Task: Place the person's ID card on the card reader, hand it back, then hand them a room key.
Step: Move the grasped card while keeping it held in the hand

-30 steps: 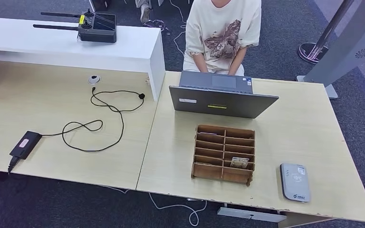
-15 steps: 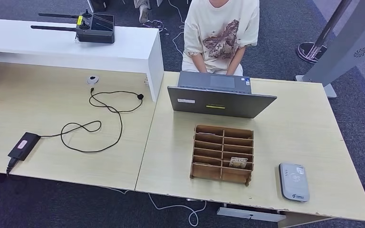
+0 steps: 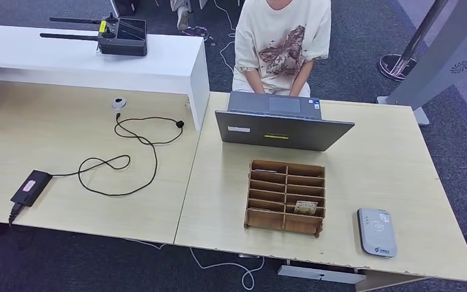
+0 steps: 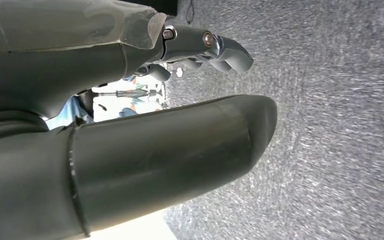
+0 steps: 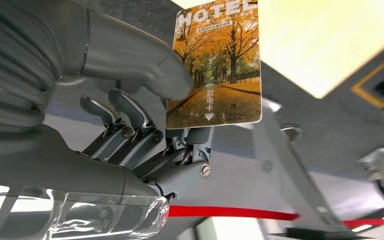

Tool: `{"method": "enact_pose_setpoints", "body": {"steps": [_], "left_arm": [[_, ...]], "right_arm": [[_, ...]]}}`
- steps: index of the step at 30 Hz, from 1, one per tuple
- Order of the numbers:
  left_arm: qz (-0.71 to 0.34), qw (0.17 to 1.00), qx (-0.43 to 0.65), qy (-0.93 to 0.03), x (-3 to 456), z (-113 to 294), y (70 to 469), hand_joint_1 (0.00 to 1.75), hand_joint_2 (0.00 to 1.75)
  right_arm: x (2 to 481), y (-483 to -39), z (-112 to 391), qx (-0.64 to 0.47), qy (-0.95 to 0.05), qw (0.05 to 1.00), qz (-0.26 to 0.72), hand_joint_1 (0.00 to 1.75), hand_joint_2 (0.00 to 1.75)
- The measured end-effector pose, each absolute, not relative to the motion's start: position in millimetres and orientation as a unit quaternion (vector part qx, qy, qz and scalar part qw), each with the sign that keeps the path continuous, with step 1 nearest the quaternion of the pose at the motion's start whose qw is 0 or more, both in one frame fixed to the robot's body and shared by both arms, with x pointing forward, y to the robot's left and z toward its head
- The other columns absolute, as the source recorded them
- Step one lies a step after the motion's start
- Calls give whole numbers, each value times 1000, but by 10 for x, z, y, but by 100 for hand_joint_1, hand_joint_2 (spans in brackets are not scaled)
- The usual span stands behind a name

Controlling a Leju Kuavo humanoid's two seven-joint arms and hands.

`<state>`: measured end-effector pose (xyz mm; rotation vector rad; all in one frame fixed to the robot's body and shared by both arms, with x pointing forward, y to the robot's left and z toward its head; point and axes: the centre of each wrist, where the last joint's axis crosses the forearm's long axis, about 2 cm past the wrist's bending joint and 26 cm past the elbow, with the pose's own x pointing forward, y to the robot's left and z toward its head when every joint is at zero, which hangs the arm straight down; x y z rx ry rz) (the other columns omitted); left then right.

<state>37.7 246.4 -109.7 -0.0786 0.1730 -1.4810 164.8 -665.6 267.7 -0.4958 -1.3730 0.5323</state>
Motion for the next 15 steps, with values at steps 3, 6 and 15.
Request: {"method": "enact_pose_setpoints", "body": {"steps": [3, 6, 15], "left_arm": [[-672, 736, -35, 78, 394, -1096, 2475, 0, 0], [-672, 736, -34, 77, 402, -1095, 2475, 0, 0], [-670, 737, -35, 77, 402, -1095, 2474, 0, 0]], "right_arm": [[1949, -6807, 2909, -208, -626, 709, 250, 175, 175], [2193, -6849, 2948, -209, -620, 712, 255, 175, 175], [2404, -6847, 2750, -184, -563, 755, 281, 175, 175]]}}
